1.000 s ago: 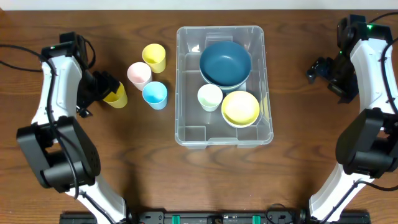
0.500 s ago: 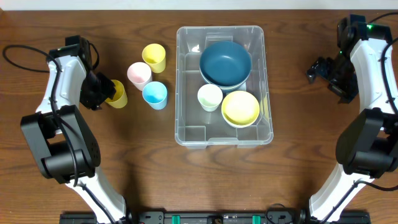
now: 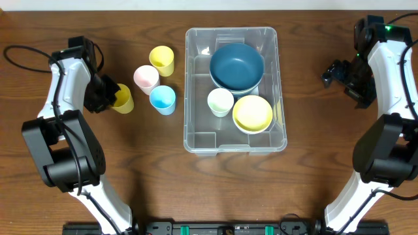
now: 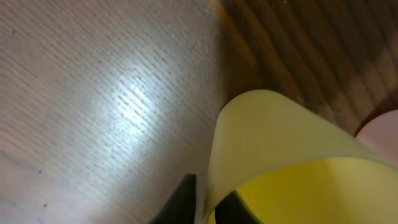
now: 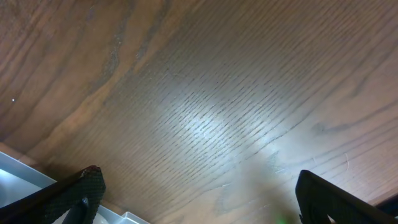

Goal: Pack container
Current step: 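Grasp the front yellow cup rim with the left gripper, then lift the yellow cup and carry it over the cream cup in the bin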

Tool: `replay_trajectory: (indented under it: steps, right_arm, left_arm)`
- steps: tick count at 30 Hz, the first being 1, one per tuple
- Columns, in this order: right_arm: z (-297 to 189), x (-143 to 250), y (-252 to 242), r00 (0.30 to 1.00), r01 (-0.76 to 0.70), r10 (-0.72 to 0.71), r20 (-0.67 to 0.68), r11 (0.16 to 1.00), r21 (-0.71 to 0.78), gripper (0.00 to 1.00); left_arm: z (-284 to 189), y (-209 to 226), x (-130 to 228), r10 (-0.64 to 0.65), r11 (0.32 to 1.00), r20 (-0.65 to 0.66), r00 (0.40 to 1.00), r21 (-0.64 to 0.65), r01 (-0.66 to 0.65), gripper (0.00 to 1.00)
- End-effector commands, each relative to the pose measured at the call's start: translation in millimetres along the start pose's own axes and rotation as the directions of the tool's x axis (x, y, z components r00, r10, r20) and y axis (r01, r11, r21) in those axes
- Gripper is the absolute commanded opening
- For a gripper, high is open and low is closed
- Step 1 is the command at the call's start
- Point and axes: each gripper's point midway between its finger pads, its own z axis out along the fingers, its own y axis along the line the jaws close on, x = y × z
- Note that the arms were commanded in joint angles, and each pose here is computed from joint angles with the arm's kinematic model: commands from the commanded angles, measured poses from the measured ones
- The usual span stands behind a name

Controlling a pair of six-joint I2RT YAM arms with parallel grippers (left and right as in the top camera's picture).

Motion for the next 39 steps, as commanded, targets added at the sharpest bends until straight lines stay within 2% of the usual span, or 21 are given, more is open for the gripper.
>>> replay_trajectory:
  steps: [1,7,11,16,21,25,30,39]
  right_arm:
    - [-5.6,0.8,0.0,1.000,-0.015,0.015,0.014,1.000,-0.005,0.99]
    - [-5.6,0.8,0.0,1.000,-0.015,0.015,0.014,1.000,-0.005,0.99]
    - [-5.6,0.8,0.0,1.000,-0.015,0.015,0.014,1.000,-0.005,0.99]
    - [-5.6,0.8,0.0,1.000,-0.015,0.015,0.014,1.000,-0.005,0.99]
    - [-5.6,0.8,0.0,1.000,-0.015,0.015,0.014,1.000,-0.005,0.99]
    - [-5.6,0.8,0.0,1.000,-0.015,0.015,0.014,1.000,-0.005,0.99]
    - [-5.6,0.8,0.0,1.000,-0.015,0.015,0.014,1.000,-0.005,0.99]
    - [-5.6,0.8,0.0,1.000,-0.015,0.015,0.014,1.000,-0.005,0.99]
  left_arm:
    - [-28.5,-1.6,-16.6,0.021,1.000,0.062,0.998,0.021,-0.022,0.06]
    - [-93.2,-4.3,-22.2,0.011,0.996,0.157,0.988,0.081,-0.024,0.06]
    - [-142.7,-15.9,-10.7,0.003,0.975,0.215,0.977,0.215,-0.050,0.06]
    - [-208.4,-56.2,44.9,0.090,0.870,0.244,0.966,0.453,-0.196,0.06]
    - [-243.1,-96.8,119.0,0.288,0.779,0.346,0.893,0.457,-0.429,0.06]
    - [-233.8,-117.6,160.4,0.384,0.787,0.375,0.844,0.345,-0.511,0.06]
    - [-201.2,-143.1,205.6,0.528,0.744,0.297,0.796,0.291,-0.602,0.06]
    - [-144.9,-172.4,232.4,0.635,0.721,0.173,0.753,0.215,-0.658,0.06]
